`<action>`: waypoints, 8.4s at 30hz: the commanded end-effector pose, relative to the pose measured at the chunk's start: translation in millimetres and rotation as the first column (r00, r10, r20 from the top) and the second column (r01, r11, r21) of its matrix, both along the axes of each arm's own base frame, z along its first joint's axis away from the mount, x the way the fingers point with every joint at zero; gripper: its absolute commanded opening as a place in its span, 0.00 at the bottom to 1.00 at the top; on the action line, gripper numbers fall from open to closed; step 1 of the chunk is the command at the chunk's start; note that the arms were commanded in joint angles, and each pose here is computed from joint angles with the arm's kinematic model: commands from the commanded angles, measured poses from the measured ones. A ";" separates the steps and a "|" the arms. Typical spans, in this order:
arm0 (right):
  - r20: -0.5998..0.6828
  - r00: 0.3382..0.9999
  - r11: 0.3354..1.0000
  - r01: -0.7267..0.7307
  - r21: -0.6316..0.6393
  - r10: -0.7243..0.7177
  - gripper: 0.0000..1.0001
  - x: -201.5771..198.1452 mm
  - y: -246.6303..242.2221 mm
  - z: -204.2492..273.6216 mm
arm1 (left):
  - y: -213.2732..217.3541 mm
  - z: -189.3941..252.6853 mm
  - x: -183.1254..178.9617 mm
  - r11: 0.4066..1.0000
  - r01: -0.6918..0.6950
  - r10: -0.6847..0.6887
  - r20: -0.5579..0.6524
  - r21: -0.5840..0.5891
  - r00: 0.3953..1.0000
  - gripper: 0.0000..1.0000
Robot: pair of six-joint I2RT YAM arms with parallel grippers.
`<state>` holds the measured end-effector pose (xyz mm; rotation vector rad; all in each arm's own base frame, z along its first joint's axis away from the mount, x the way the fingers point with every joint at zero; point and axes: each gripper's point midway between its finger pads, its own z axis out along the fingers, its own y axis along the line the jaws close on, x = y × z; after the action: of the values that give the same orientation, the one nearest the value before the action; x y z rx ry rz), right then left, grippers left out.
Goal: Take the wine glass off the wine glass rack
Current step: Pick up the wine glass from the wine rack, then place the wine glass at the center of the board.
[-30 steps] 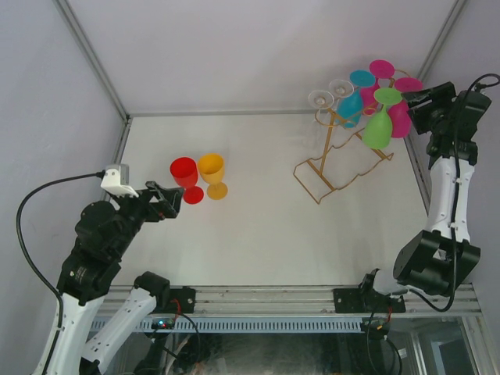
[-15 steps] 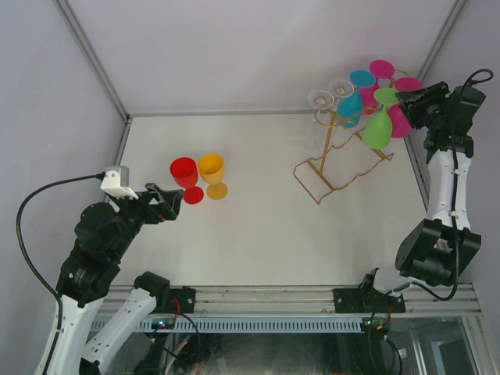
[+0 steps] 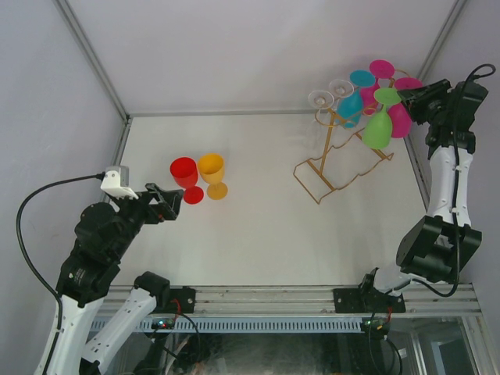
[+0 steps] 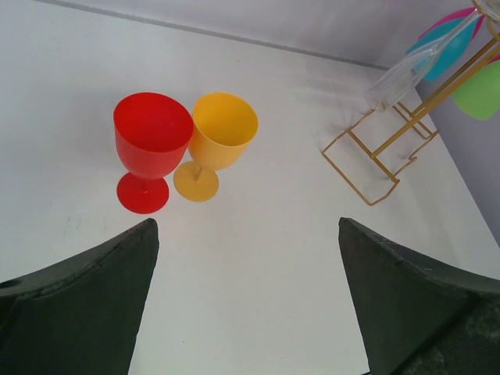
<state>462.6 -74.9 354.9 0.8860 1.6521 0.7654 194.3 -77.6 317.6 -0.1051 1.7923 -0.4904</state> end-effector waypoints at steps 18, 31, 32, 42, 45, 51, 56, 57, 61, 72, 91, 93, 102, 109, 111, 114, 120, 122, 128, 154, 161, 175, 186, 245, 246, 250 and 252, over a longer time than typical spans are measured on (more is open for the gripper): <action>0.027 0.999 0.999 -0.025 -0.030 0.026 0.22 9.2 3.6 14.9 | 2.3 8.6 -0.6 1.000 -0.009 0.009 0.027 -0.009 1.000 1.00; 0.014 1.000 0.998 0.003 -0.066 -0.002 0.21 4.4 0.4 14.7 | 4.3 11.9 -0.3 1.000 -0.022 0.022 0.036 -0.016 0.999 1.00; 0.012 1.000 0.998 0.007 -0.068 -0.007 0.23 3.9 -0.4 14.3 | 4.0 12.0 -0.4 1.000 -0.021 0.021 0.035 -0.017 0.999 1.00; 0.006 1.000 0.994 0.028 -0.106 -0.027 0.19 1.6 -2.1 15.8 | 1.9 11.0 0.0 1.000 -0.011 0.012 0.032 -0.018 0.999 1.00; -0.004 0.999 0.993 0.033 -0.117 -0.033 0.19 0.7 -3.0 15.2 | 0.9 9.7 0.6 1.000 -0.007 0.008 0.026 -0.017 1.000 1.00; -0.014 0.999 0.988 0.040 -0.151 -0.043 0.18 -0.5 -3.0 15.6 | 0.8 9.1 0.5 1.000 -0.006 0.007 0.026 -0.017 1.000 1.00; -0.006 0.999 0.987 0.041 -0.158 -0.043 0.18 -0.1 -2.4 18.5 | 0.5 8.9 0.5 1.000 -0.005 0.006 0.025 -0.018 1.000 1.00; -0.009 0.999 0.987 0.039 -0.157 -0.041 0.18 0.3 -2.0 17.6 | 0.7 9.1 0.6 1.000 -0.007 0.007 0.025 -0.018 1.000 1.00; -0.008 0.999 0.987 0.041 -0.158 -0.043 0.15 0.3 -1.8 18.2 | 0.0 8.6 0.5 1.000 -0.004 0.004 0.023 -0.021 1.000 1.00; 0.002 0.998 0.980 0.060 -0.189 -0.060 0.09 -4.7 -3.6 24.5 | -2.9 6.0 2.3 1.000 0.006 -0.006 0.013 -0.021 1.000 1.00; 0.086 0.996 0.996 0.037 -0.081 -0.030 0.00 -11.9 5.4 48.4 | -3.7 7.3 2.5 1.000 0.009 -0.008 0.018 -0.028 1.000 1.00; 0.107 0.994 0.998 0.040 -0.058 -0.033 0.00 -13.4 5.7 53.7 | -3.0 7.1 2.2 1.000 0.005 -0.005 0.020 -0.029 1.000 1.00; 0.128 0.990 0.998 0.061 -0.026 -0.058 0.00 -17.9 2.4 61.7 | -4.6 9.0 2.4 0.999 0.013 -0.012 0.022 -0.033 1.000 1.00; 0.116 0.990 0.995 0.091 -0.031 -0.087 0.00 -20.4 -3.0 57.9 | -5.1 10.0 2.0 0.999 0.016 -0.016 0.023 -0.034 1.000 1.00; 0.109 0.990 0.995 0.098 -0.031 -0.094 0.00 -21.4 -4.5 55.1 | -5.1 9.5 2.0 0.999 0.016 -0.016 0.023 -0.033 1.000 1.00; 0.112 0.989 0.995 0.098 -0.032 -0.094 0.00 -23.3 -4.7 55.8 | -5.3 10.1 1.9 0.999 0.017 -0.016 0.023 -0.035 1.000 1.00; 0.126 0.987 0.993 0.108 -0.051 -0.101 0.00 -31.6 -4.1 61.3 | -4.8 12.2 1.4 0.999 0.015 -0.014 0.028 -0.039 1.000 1.00; 0.129 0.986 0.992 0.111 -0.059 -0.102 0.00 -36.0 -3.3 61.9 | -5.6 12.6 0.9 0.999 0.020 -0.019 0.028 -0.042 0.999 1.00; 0.148 0.983 0.987 0.122 -0.105 -0.106 0.00 -59.4 2.3 63.6 | -6.3 12.0 0.8 0.999 0.022 -0.021 0.030 -0.047 0.999 1.00; 0.196 0.963 0.975 -0.156 -0.158 0.186 0.00 -180.4 123.3 45.1 | 12.5 5.3 13.8 0.980 -0.146 0.148 0.005 -0.138 0.989 1.00; 0.208 0.874 0.897 -0.410 -0.166 0.438 0.00 -197.4 191.1 23.7 | 14.3 3.5 14.9 0.978 -0.158 0.160 0.002 -0.138 0.987 1.00; 0.248 0.540 0.588 -0.785 -0.197 0.804 0.00 -260.9 321.8 -24.0 | -65.4 15.8 6.9 0.943 0.279 -0.282 0.009 -0.179 0.959 1.00; 0.366 0.436 0.526 -0.827 -0.199 0.822 0.00 -282.4 354.7 -12.6 | -134.4 26.8 -24.2 0.689 0.624 -0.644 0.084 -0.369 0.761 1.00; 0.352 0.368 0.452 -0.870 -0.197 0.861 0.00 -291.3 377.7 -22.7 | -178.8 1.0 -33.9 0.647 0.680 -0.721 0.013 -0.345 0.693 0.80; 0.356 0.367 0.453 -0.869 -0.198 0.860 0.00 -291.5 377.6 -21.5 | -180.2 2.8 -34.3 0.638 0.685 -0.726 0.021 -0.351 0.687 0.78; 0.365 0.360 0.450 -0.870 -0.202 0.859 0.00 -292.4 377.7 -19.2 | -185.7 5.7 -35.3 0.612 0.699 -0.746 0.025 -0.371 0.666 0.71; 0.371 0.354 0.449 -0.870 -0.206 0.858 0.00 -292.9 377.7 -17.5 | -190.3 7.3 -37.7 0.583 0.714 -0.766 0.030 -0.387 0.642 0.67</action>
<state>174.8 301.3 313.8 -0.2775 1.7220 1.5424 163.8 -257.2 311.0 0.3604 1.8666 -1.3628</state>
